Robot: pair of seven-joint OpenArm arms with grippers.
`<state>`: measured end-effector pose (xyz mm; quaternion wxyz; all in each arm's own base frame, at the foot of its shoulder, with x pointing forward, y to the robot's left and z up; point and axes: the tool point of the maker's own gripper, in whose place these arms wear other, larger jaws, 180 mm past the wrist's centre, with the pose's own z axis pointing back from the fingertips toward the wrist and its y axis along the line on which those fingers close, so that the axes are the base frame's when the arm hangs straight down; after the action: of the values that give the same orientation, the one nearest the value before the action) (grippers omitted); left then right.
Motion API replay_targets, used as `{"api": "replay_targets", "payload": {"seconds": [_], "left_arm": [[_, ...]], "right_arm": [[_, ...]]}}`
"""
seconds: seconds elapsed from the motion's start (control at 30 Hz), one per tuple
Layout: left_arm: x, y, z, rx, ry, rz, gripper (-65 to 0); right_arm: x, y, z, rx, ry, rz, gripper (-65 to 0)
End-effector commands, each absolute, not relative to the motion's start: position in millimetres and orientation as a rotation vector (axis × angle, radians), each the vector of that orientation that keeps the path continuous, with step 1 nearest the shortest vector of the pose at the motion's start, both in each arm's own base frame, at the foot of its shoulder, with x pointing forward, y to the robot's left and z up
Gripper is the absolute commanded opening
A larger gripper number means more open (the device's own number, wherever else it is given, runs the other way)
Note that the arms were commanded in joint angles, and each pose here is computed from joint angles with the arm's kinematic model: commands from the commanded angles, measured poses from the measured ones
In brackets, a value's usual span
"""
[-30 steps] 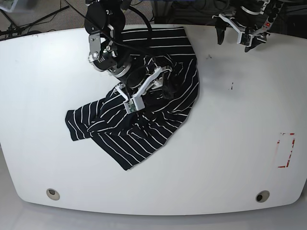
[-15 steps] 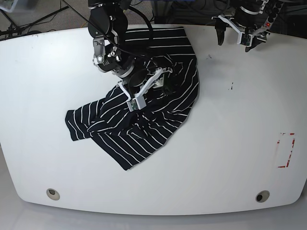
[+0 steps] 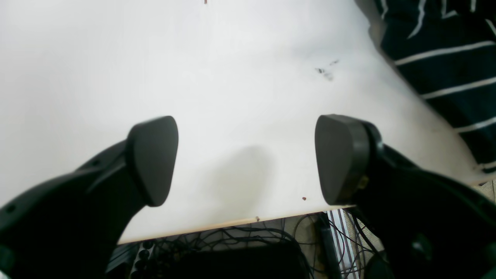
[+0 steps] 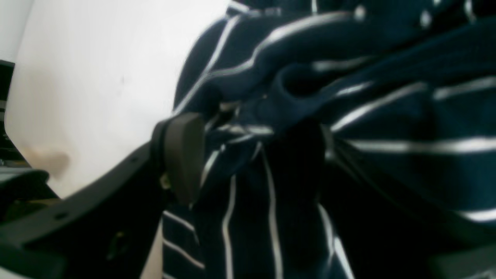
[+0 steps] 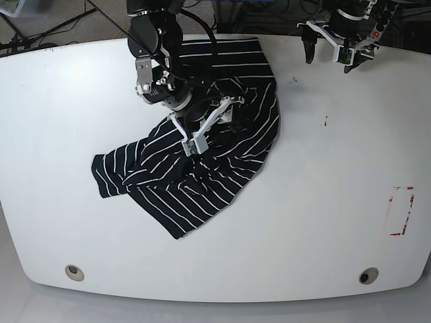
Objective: Fold the T-shirt properly
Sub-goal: 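Grasp the shirt fabric with the right gripper and lift it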
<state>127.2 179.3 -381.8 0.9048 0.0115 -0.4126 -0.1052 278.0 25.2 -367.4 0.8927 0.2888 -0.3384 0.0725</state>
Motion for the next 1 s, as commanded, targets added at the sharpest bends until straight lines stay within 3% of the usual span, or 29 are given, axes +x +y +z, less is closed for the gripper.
{"api": "replay_targets", "payload": {"seconds": [0.0, 0.53, 0.6, 0.8, 0.97], "left_arm": [[129, 179, -374, 0.023, -0.882, -0.219, -13.3], [128, 179, -375, 0.023, -0.880, -0.217, -13.3], [128, 179, -375, 0.023, -0.880, -0.217, -13.3], [128, 179, -375, 0.023, -0.879, -0.217, -13.3], [128, 179, -375, 0.023, -0.879, -0.217, -13.3]], "right_arm": [[287, 29, -351, 0.625, -0.760, 0.151, -29.3], [302, 39, -357, 0.645, -0.743, 0.132, -30.0], [304, 39, -356, 0.638, -0.747, 0.136, -34.2], [304, 35, -368, 0.632, -0.729, 0.115, -64.2], [302, 23, -359, 0.624, -0.768, 0.084, -65.0]]}}
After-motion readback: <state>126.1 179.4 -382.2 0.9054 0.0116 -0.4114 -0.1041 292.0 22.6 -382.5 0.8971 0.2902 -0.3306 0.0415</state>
